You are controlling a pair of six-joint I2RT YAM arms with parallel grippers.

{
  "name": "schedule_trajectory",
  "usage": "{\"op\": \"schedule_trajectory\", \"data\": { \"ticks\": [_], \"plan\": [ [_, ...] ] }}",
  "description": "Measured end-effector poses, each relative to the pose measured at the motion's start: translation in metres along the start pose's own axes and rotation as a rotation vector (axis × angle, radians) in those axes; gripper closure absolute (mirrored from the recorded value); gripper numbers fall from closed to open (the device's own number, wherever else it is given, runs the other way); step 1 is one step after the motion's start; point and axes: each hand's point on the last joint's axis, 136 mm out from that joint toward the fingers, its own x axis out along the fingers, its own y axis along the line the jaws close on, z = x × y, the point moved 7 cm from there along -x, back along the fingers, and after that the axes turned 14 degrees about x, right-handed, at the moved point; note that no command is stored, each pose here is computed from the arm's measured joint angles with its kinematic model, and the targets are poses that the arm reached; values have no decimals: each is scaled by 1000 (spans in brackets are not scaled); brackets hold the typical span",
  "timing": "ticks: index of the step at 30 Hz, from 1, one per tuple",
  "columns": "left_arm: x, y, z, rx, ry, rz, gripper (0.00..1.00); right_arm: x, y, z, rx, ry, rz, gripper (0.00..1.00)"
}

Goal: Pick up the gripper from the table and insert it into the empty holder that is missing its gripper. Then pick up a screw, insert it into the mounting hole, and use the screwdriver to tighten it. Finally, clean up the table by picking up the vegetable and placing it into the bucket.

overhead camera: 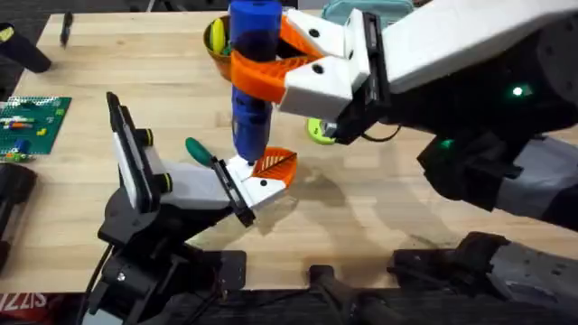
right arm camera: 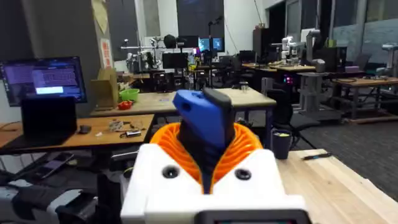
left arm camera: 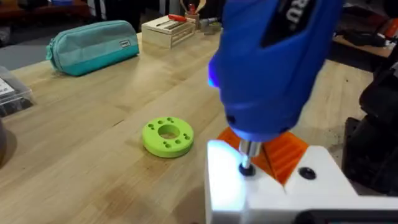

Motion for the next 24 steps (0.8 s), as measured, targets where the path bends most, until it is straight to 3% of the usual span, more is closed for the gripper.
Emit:
{"op": "schedule_trajectory", "data": {
  "ticks": [18,24],
  "plan": [
    [0,0,0,0,0,0,986,0,-3,-1,54,-1,-26,955],
    [0,0,0,0,0,0,986,-6,6,24,-61,-121,32,955]
  ]
}}
